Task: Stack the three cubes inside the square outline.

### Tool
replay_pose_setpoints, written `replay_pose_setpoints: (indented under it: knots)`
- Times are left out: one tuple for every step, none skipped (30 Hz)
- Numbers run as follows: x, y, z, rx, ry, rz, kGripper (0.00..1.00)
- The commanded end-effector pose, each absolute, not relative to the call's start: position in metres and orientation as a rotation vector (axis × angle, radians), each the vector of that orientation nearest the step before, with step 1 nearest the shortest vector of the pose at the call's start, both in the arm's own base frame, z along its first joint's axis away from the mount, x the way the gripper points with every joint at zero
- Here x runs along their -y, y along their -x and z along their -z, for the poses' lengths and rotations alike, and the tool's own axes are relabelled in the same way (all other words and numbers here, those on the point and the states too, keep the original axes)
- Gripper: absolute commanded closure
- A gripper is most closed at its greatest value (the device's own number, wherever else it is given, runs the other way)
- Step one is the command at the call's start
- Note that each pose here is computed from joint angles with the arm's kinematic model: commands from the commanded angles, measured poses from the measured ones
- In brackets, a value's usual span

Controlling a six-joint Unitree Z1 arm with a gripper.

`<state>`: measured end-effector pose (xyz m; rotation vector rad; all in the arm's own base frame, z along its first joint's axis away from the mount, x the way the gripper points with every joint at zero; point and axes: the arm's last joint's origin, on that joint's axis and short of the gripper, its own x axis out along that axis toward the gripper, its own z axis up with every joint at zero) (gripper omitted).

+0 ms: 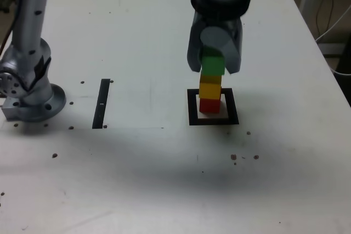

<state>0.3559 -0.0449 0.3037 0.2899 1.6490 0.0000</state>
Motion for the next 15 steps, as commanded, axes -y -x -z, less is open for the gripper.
replay_pose_setpoints:
  knots:
    - [0.0441, -0.3550, -0.3041, -1.652, -0.286, 0.003, 0.93]
    - [0.0441, -0.3547, -0.3036, -1.655, -0.285, 0.003, 0.93]
    - [0.0441, -0.3544, -0.3031, -1.658, -0.286, 0.004, 0.92]
    - [0.0441, -0.3541, -0.3027, -1.661, -0.286, 0.004, 0.92]
    - [0.0441, -0.3538, -0.3026, -1.663, -0.286, 0.004, 0.92]
    - [0.0440, -0.3536, -0.3027, -1.665, -0.286, 0.004, 0.92]
    - [0.0440, -0.3533, -0.3030, -1.665, -0.286, 0.004, 0.92]
    - [0.0439, -0.3531, -0.3033, -1.665, -0.286, 0.004, 0.91]
    - [0.0439, -0.3528, -0.3035, -1.665, -0.286, 0.004, 0.91]
    - [0.0439, -0.3525, -0.3035, -1.666, -0.286, 0.004, 0.91]
    - [0.0438, -0.3523, -0.3032, -1.668, -0.287, 0.004, 0.90]
    - [0.0438, -0.3522, -0.3027, -1.670, -0.287, 0.005, 0.89]
    - [0.0438, -0.3521, -0.3022, -1.673, -0.288, 0.005, 0.87]
    - [0.0438, -0.3520, -0.3016, -1.677, -0.289, 0.006, 0.85]
    - [0.0438, -0.3520, -0.3012, -1.681, -0.291, 0.007, 0.83]
